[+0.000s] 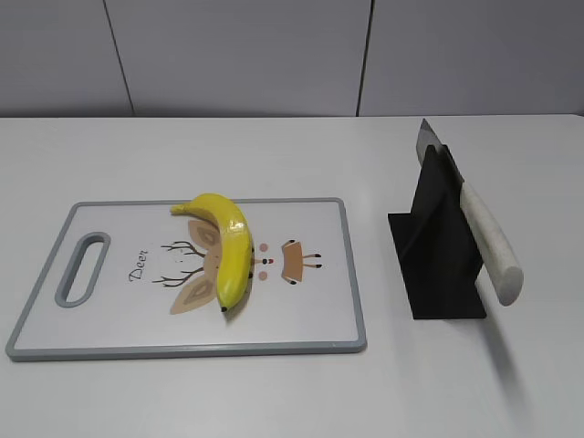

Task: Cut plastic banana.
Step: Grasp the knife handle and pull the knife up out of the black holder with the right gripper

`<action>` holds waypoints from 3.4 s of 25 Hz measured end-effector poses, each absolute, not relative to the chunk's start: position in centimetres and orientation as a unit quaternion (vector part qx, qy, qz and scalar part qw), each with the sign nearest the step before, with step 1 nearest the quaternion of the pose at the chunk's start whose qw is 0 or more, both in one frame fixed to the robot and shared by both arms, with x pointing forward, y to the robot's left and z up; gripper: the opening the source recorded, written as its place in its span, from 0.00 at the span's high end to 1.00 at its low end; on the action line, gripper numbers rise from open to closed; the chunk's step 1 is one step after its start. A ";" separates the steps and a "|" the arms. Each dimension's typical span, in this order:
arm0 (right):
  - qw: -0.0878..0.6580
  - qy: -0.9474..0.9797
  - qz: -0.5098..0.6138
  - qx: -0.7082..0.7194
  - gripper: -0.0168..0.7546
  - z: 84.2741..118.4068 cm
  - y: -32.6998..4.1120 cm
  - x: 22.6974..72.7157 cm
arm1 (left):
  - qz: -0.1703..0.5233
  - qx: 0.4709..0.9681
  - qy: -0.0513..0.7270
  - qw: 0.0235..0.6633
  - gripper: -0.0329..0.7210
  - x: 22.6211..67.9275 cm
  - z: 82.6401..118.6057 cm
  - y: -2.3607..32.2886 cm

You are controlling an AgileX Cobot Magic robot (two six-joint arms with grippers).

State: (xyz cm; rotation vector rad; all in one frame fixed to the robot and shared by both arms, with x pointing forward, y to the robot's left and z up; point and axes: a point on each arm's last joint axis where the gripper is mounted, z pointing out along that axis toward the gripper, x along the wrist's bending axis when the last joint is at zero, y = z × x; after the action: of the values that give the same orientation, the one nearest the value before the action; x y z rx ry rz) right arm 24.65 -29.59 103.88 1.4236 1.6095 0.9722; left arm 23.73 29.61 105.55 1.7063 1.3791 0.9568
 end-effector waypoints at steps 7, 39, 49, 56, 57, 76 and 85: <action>0.335 0.659 0.337 0.584 0.29 105.7 -29.5 27.1 | 0.372 0.664 0.536 0.365 0.19 23.7 105.6 29.6; 0.027 0.749 0.175 0.639 0.30 108.1 -20.9 45.7 | 0.372 0.663 0.537 0.365 0.20 23.7 105.6 29.6; -0.004 0.747 0.125 0.653 0.30 103.3 -19.4 49.7 | 0.372 0.663 0.537 0.365 0.21 23.7 105.6 29.6; -0.021 0.747 0.094 0.658 0.30 100.4 -19.0 51.1 | 0.372 0.663 0.537 0.365 0.22 23.7 105.6 29.6; -0.024 0.747 0.088 0.659 0.30 100.0 -18.9 51.2 | 0.372 0.663 0.537 0.365 0.22 23.7 105.6 29.6; -0.052 0.729 0.076 0.679 0.75 99.5 -18.7 51.1 | 0.372 0.663 0.537 0.365 0.25 23.7 105.6 29.6; -0.031 0.725 0.115 0.679 0.75 103.0 -19.2 49.7 | 0.372 0.663 0.537 0.365 0.25 23.7 105.6 29.6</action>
State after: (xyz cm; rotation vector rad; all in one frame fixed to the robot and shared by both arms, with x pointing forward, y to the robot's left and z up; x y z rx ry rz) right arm 49.70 -19.22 102.97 2.1755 2.3235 0.3691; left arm 23.73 29.61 105.55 1.7060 1.3798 0.9572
